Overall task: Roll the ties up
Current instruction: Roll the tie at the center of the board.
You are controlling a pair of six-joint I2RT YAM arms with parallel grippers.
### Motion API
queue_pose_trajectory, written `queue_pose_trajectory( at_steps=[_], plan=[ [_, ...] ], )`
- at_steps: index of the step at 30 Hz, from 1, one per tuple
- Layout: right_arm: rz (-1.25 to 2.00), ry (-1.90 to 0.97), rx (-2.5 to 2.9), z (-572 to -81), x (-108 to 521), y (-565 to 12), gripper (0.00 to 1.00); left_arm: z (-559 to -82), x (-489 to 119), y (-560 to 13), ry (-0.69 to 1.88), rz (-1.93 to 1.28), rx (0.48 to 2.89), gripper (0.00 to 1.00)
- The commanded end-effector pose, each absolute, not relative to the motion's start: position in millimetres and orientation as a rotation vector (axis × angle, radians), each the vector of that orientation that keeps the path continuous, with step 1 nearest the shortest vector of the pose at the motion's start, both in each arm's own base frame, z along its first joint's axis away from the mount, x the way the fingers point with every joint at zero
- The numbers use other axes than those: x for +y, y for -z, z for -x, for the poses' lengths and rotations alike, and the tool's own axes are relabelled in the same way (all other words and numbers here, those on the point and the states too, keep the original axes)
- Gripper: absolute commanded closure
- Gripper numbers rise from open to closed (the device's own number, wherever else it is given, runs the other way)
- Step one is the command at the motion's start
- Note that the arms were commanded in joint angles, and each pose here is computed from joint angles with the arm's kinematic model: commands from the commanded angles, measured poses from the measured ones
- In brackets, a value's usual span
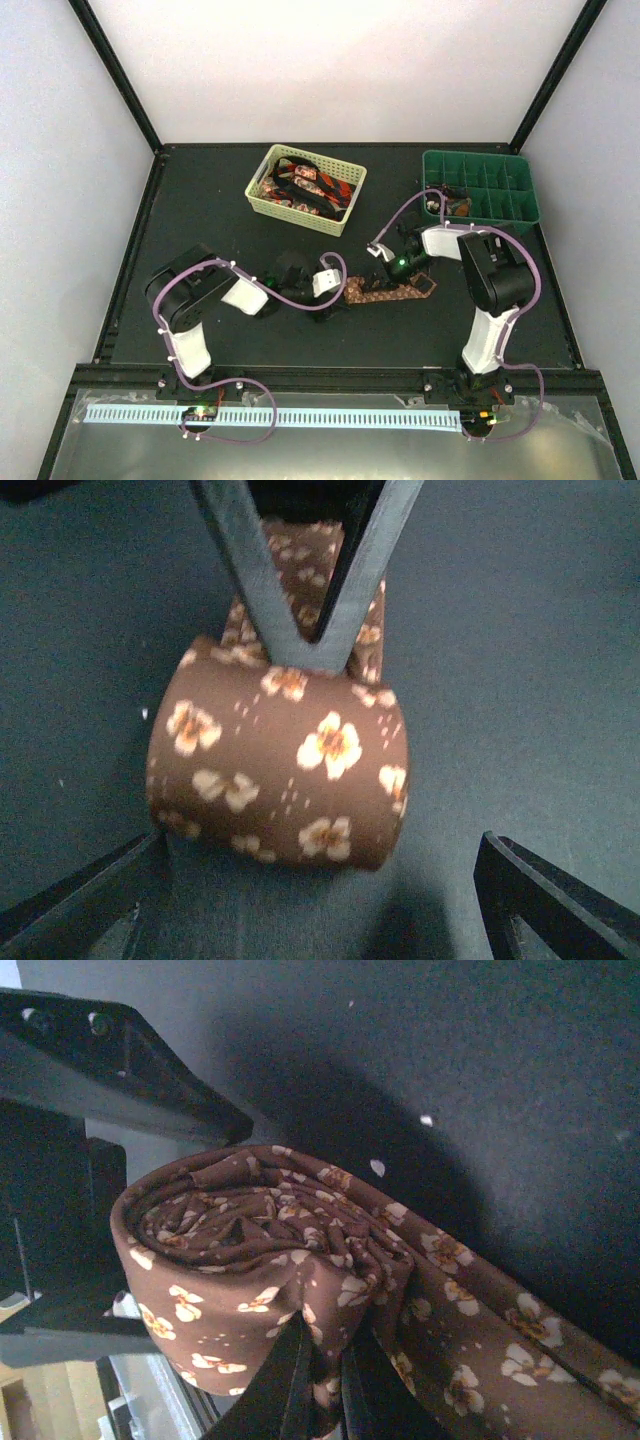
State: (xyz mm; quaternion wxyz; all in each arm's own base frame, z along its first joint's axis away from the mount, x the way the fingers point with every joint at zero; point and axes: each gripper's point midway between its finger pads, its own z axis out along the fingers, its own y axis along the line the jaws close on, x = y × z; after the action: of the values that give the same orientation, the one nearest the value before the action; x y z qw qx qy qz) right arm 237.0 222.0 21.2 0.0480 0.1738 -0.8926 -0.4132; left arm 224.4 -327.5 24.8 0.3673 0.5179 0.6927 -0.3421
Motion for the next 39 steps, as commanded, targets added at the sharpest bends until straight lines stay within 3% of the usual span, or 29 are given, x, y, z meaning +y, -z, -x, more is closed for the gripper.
queue_pose_trajectory(
  at_steps=[1, 10, 12, 15, 20, 24, 29, 35, 39],
  plan=[
    [-0.498, 0.973, -2.773, -234, 203, 23, 0.99, -230, -345, -51, 0.958, -1.308, 1.611, 0.14],
    [-0.499, 0.956, -2.733, -232, 202, 30, 0.98, -252, -369, -38, 0.920, -1.332, 1.581, 0.20],
    [-0.498, 0.975, -2.720, -230, 203, 29, 0.98, -252, -372, -33, 0.917, -1.344, 1.586, 0.25],
    [-0.501, 1.011, -2.716, -231, 207, 25, 0.97, -251, -373, -24, 0.898, -1.366, 1.630, 0.43],
    [-0.549, 1.125, -2.770, -247, 209, -3, 0.81, -248, -355, -4, 0.797, -1.399, 1.816, 0.61],
    [-0.656, 1.204, -2.827, -260, 208, -34, 0.50, -239, -341, 8, 0.751, -1.434, 1.919, 0.62],
    [-0.667, 1.385, -2.798, -259, 222, -63, 0.40, -233, -335, 20, 0.717, -1.475, 2.002, 0.62],
    [-0.653, 1.383, -2.710, -241, 243, -52, 0.47, -231, -335, 23, 0.702, -1.488, 2.014, 0.61],
    [-0.650, 1.251, -2.766, -244, 235, -34, 0.75, -231, -335, 23, 0.696, -1.494, 2.010, 0.60]
  ],
)
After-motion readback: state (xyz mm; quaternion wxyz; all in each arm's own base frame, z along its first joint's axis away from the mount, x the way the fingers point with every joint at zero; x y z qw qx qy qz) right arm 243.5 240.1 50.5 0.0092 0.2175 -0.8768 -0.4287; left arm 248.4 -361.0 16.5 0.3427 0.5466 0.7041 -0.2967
